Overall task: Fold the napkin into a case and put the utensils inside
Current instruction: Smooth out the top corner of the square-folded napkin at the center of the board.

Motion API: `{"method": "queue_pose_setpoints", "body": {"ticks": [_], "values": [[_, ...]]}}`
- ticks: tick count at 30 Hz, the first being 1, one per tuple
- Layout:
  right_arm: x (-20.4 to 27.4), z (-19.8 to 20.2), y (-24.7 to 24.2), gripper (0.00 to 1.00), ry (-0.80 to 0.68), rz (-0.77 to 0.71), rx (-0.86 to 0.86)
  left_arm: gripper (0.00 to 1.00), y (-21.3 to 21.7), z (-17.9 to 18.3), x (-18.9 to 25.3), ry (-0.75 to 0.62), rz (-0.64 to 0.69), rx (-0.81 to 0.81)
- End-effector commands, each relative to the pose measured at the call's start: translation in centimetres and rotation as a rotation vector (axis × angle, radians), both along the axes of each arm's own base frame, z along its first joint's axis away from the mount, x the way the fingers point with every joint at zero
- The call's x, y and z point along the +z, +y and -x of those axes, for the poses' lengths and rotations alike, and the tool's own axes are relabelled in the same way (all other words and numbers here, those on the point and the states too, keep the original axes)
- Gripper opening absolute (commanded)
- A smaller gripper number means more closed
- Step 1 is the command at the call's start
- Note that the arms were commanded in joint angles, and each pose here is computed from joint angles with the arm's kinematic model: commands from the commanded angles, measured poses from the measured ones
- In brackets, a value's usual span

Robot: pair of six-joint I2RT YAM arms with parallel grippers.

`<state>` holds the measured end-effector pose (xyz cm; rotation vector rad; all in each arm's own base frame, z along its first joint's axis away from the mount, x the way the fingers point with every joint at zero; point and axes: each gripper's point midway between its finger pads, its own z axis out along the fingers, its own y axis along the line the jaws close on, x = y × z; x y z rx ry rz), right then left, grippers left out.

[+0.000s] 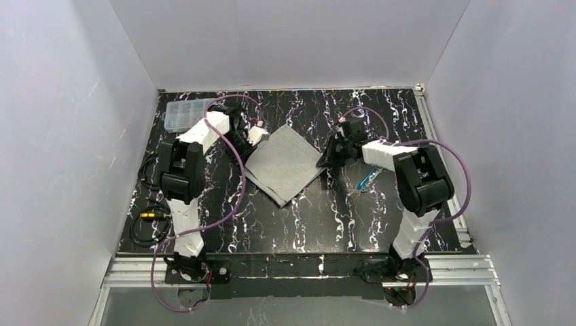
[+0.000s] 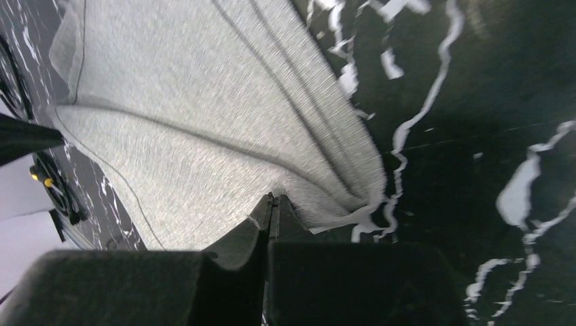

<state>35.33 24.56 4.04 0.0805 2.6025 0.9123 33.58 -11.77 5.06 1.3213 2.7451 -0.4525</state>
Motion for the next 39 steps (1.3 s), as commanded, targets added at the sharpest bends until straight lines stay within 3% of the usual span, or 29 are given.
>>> {"method": "queue_pose_setpoints", "body": {"ticks": [1,12,21,26,30,32,35,39], "values": [[-0.5,-0.7,-0.5,0.03,-0.003,-0.032,-0.007,0.0,1.0,0.4,0.8,-0.032,-0.014,-0.019],[-1.6,0.5,-0.6,0.05,0.059,-0.156,0.005,0.0,2.2,-0.2,-1.2,-0.079,-0.078,-0.04],[-1.1,0.5,-0.8,0.13,0.082,-0.243,0.009,0.0,2.5,-0.4,-0.3,-0.102,-0.085,-0.043],[2.6,-0.7,0.0,0.25,-0.009,-0.271,0.027,0.0,1.8,-0.1,2.7,-0.1,-0.033,-0.043],[5.6,-0.1,1.1,0.53,-0.071,-0.231,0.04,0.0,0.7,0.1,4.5,-0.102,0.036,-0.048],[6.3,1.5,2.3,0.59,-0.095,-0.178,0.08,0.0,0.5,0.2,4.3,-0.094,0.044,-0.052],[5.6,5.1,4.1,0.61,-0.062,-0.092,0.147,0.01,0.8,0.2,3.1,-0.084,0.031,-0.065],[4.3,9.7,6.2,0.61,0.018,-0.107,0.2,0.01,0.6,-0.4,2.5,-0.102,0.041,-0.075]]}}
